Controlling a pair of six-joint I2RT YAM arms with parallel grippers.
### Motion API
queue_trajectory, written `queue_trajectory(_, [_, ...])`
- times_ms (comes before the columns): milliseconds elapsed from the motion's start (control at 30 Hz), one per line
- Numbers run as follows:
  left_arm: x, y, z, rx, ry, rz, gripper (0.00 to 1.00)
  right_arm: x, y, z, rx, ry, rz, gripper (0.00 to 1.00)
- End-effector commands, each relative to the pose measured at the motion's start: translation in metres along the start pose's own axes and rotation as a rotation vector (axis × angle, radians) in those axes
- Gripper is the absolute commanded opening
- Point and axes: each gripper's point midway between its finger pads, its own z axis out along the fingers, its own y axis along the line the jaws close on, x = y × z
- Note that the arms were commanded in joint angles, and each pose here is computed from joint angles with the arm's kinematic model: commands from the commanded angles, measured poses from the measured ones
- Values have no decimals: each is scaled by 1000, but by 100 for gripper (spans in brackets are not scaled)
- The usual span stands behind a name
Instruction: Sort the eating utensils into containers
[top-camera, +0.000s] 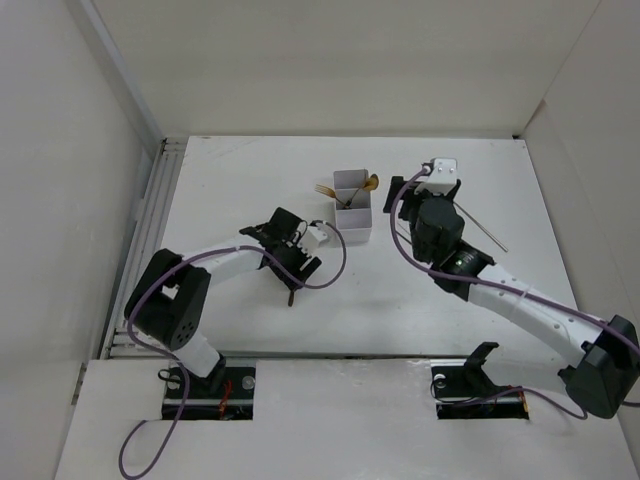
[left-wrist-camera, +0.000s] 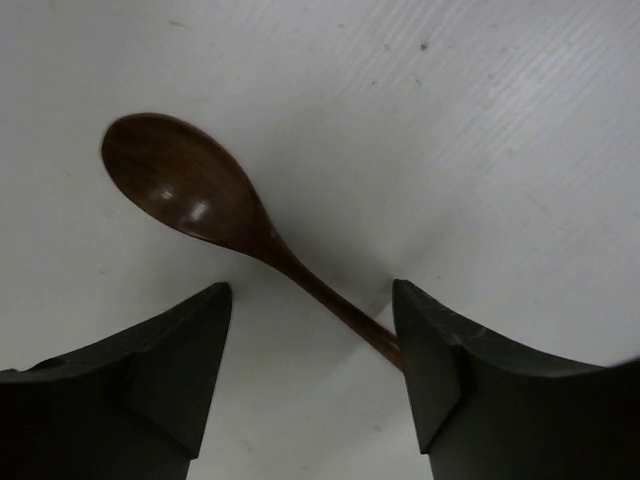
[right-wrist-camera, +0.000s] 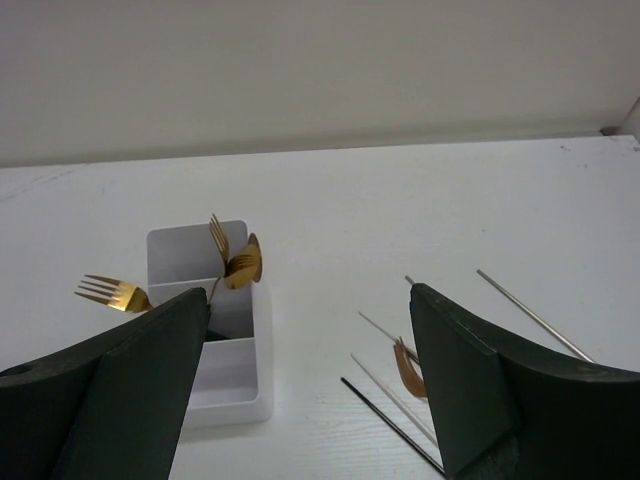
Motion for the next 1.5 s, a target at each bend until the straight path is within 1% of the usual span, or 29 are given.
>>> queue_trajectory(0, [16, 0, 4, -8, 93, -10, 63, -3, -8, -4, 32, -13, 16, 87])
queue_trajectory(67, [17, 6, 6, -43, 110, -19, 59, -7, -11, -6, 44, -21, 22, 87])
queue_trajectory(100, [21, 6, 9, -39, 124, -21, 52, -7, -13, -6, 53, -22, 22, 87])
queue_trajectory(167, [24, 7, 12, -44, 139, -23, 46, -7, -15, -6, 65, -23, 22, 87])
queue_trajectory(233, [22, 8, 13, -44, 139, -23, 34, -10, -18, -7, 73, -30, 29, 87])
queue_trajectory(267, [16, 10, 12, -48, 124, -20, 14, -10, -18, -7, 73, -30, 29, 87])
queue_trajectory(300, [18, 9, 14, -46, 135, -40, 4, -14, -19, -7, 82, -37, 36, 87])
queue_trajectory(333, [13, 13, 13, -55, 122, -60, 0, -14, -19, -7, 82, -37, 25, 87])
queue_trajectory(367, [11, 18, 11, -79, 117, -98, 0, -14, -20, -7, 82, -36, 15, 87])
queue_trajectory(533, [16, 46, -2, -176, 151, -155, 0, -19, -16, 2, 93, -37, 5, 88])
queue_trajectory(567, [16, 57, -6, -201, 148, -186, 0, -13, -15, 7, 94, -24, 20, 88])
queue_trajectory(600, [4, 69, -16, -240, 119, -193, 0, -11, -11, 12, 61, -22, 30, 87])
queue_trajectory(667, [-12, 93, -35, -303, 57, -237, 0, -13, -17, 26, 53, -30, 56, 87])
queue_trajectory(767, [-63, 131, -70, -398, -122, -257, 0, -31, -12, 45, -24, -89, 98, 87])
queue_trajectory(800, [-76, 147, -84, -428, -187, -282, 0, -31, -12, 52, -39, -99, 61, 87])
queue_trajectory(833, [-111, 161, -102, -446, -311, -281, 0, -41, -9, 58, -77, -138, 62, 87])
queue_trajectory(900, [-144, 176, -126, -470, -442, -277, 0, -53, -6, 67, -104, -168, 31, 87])
queue_trajectory(933, [-176, 187, -143, -498, -553, -250, 0, -46, -3, 77, -115, -152, -20, 86])
queue_trajectory(1000, [-209, 191, -157, -486, -674, -218, 0, -49, 5, 86, -154, -156, -57, 86])
queue_trajectory(1033, [-236, 192, -161, -480, -769, -197, 0, -39, 5, 95, -153, -137, -77, 86])
queue_trajectory(1067, [-258, 191, -172, -452, -848, -181, 0, -34, 1, 100, -149, -125, -84, 86])
queue_trajectory(1133, [-291, 177, -169, -393, -944, -141, 0, -32, 1, 108, -140, -119, -75, 86])
queue_trajectory(1167, [-314, 172, -185, -386, -1052, -110, 0, -32, -5, 111, -132, -119, -76, 86])
queue_trajectory(1233, [-341, 148, -193, -308, -1177, -93, 0, -23, -7, 117, -141, -99, -77, 86])
queue_trajectory(1267, [-344, 139, -183, -270, -1170, -101, 0, -18, -12, 122, -128, -88, -82, 86])
queue_trajectory(1300, [-351, 126, -184, -234, -1215, -81, 0, -18, -18, 124, -115, -89, -82, 86])
queue_trajectory(1367, [-357, 109, -179, -168, -1264, -83, 0, -18, -22, 125, -107, -88, -70, 84])
queue_trajectory(1400, [-362, 99, -179, -140, -1319, -65, 0, -19, -29, 127, -92, -89, -60, 84])
queue_trajectory(1467, [-364, 94, -173, -94, -1360, -52, 0, -14, -36, 129, -76, -79, -53, 84])
